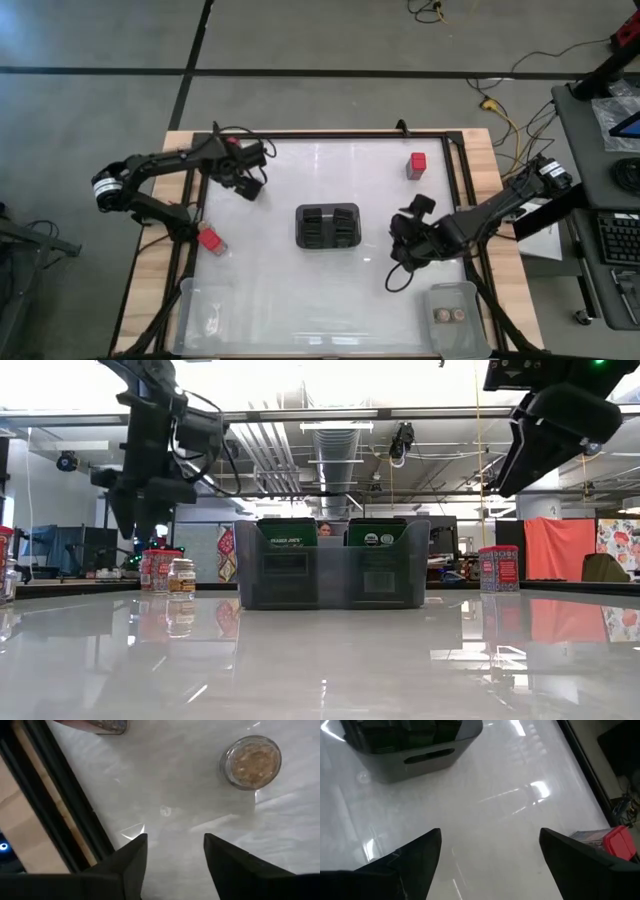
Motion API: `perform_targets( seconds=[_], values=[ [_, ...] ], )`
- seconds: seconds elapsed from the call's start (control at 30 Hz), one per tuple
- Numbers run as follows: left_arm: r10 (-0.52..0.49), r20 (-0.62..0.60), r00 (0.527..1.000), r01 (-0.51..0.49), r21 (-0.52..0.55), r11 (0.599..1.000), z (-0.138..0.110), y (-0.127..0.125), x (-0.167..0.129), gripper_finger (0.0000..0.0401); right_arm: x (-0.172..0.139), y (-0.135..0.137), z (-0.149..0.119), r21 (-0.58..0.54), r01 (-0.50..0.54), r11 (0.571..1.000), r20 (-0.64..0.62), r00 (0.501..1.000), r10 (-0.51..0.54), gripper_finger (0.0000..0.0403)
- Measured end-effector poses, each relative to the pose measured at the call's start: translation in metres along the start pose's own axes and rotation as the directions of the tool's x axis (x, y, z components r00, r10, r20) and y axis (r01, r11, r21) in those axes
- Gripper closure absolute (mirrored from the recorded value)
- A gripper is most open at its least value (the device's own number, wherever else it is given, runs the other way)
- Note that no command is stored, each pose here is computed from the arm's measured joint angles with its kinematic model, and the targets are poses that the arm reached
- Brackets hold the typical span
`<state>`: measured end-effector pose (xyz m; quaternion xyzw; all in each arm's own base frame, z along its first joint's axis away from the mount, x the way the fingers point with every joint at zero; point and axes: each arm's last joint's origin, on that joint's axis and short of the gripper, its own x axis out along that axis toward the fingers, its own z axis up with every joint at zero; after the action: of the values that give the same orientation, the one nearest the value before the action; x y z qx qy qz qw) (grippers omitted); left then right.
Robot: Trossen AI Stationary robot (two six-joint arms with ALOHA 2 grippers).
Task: Sort spices by type
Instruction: Put the brown seasoning bottle into the gray bin
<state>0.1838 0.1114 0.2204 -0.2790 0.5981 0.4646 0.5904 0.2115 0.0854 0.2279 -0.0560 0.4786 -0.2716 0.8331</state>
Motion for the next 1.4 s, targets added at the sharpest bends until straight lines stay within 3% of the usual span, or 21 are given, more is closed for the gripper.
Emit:
perform_targets(
  seconds=[0.17, 0.33, 0.6, 0.8, 0.93, 1.07, 1.4],
  values=[
    [-0.004, -0.024, 1.000, 0.004, -0.005, 1.000, -0.003, -0.002, 0.019, 0.0294, -0.002, 0.002, -0.002, 0.000, -0.008, 1.000, 0.005, 1.000, 0.008, 0.0085],
    [-0.043, 0.039, 0.998, 0.043, 0.003, 0.999, -0.001, -0.007, 0.031, 0.0388, -0.002, 0.002, -0.002, 0.000, -0.009, 1.000, 0.005, 1.000, 0.009, 0.0086],
    [-0.081, 0.124, 0.989, 0.079, 0.021, 0.997, 0.007, -0.013, 0.036, 0.0398, -0.002, 0.002, -0.002, 0.007, -0.010, 1.000, 0.005, 1.000, 0.010, 0.0070],
    [-0.097, 0.150, 0.984, 0.115, -0.114, 0.987, 0.010, -0.015, 0.027, 0.0396, -0.003, 0.003, -0.001, 0.009, -0.016, 1.000, 0.008, 1.000, 0.016, 0.0064],
    [-0.116, 0.158, 0.981, 0.136, -0.125, 0.983, 0.011, -0.015, 0.016, 0.0378, -0.004, 0.003, 0.001, -0.005, -0.018, 1.000, 0.011, 1.000, 0.018, 0.0067],
    [-0.126, 0.170, 0.977, 0.149, -0.128, 0.980, 0.013, -0.016, 0.008, 0.0334, -0.004, 0.003, 0.001, -0.017, -0.016, 1.000, 0.013, 1.000, 0.016, 0.0063],
    [-0.162, 0.166, 0.973, 0.170, -0.037, 0.985, 0.019, -0.022, 0.011, 0.0148, -0.004, 0.002, 0.000, -0.030, -0.014, 0.999, 0.011, 1.000, 0.014, 0.0067]
  ],
)
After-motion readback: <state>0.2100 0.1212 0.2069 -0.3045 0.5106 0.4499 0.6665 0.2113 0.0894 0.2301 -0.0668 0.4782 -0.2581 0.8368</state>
